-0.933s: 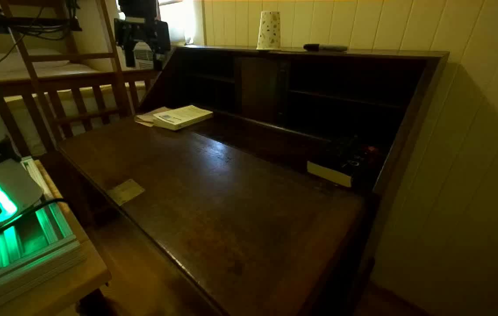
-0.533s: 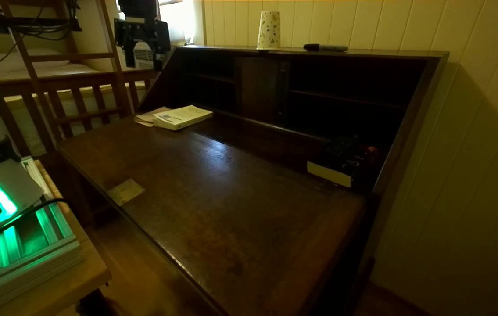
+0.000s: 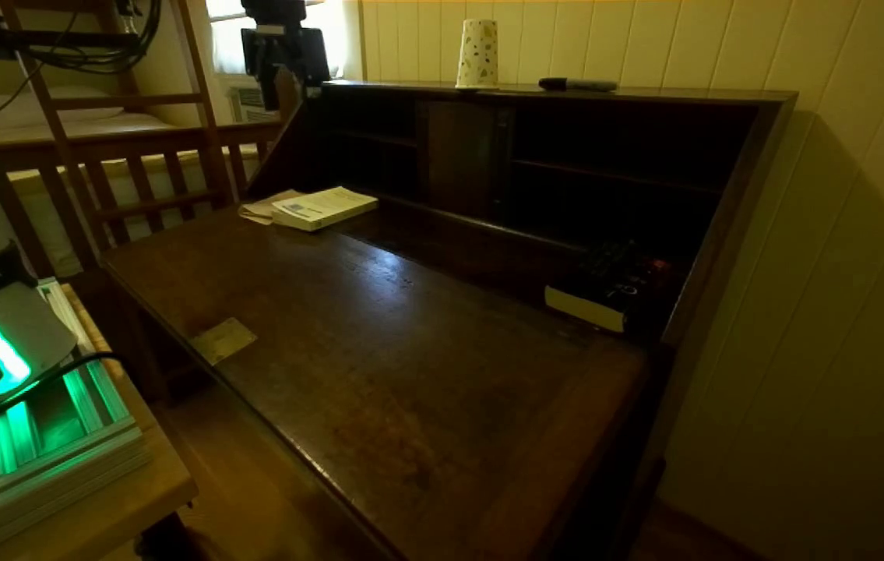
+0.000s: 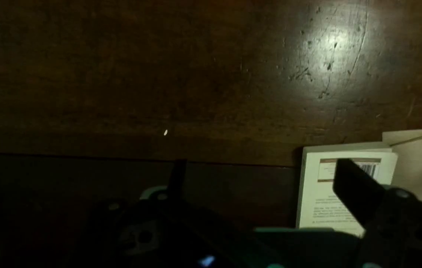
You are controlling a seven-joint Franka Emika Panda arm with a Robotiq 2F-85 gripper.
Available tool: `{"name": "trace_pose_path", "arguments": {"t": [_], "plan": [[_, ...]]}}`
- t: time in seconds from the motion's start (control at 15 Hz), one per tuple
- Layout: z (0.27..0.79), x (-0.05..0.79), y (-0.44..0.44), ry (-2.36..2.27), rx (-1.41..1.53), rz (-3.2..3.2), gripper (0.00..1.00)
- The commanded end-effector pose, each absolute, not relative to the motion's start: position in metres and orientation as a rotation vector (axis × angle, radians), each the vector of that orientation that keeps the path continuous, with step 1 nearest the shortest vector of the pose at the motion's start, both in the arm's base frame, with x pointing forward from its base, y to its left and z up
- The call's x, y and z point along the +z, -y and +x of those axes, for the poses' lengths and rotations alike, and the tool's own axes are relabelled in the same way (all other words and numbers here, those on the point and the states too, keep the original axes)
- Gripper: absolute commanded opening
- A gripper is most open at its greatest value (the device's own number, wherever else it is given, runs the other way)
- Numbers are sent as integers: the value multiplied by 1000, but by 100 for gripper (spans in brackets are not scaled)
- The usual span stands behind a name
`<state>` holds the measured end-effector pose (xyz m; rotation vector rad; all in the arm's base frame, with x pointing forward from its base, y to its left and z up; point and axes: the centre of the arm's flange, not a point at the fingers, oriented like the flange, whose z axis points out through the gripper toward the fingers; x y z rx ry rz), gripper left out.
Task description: Put the black object on the cup
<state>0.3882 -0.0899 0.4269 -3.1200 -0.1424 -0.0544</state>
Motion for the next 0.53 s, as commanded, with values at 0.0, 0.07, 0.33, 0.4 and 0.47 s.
{"name": "trace_pose_path", "arguments": {"t": [0.0, 0.07, 0.33, 0.4, 0.47], "plan": [[431, 432, 101, -12, -112, -3108, 100], [444, 435, 104, -43, -101, -3104, 100], [487, 448, 123, -216, -176, -3112, 100], [496, 451, 131, -262, -202, -3113, 100], [505, 455, 138, -303, -218, -3115, 100]]}}
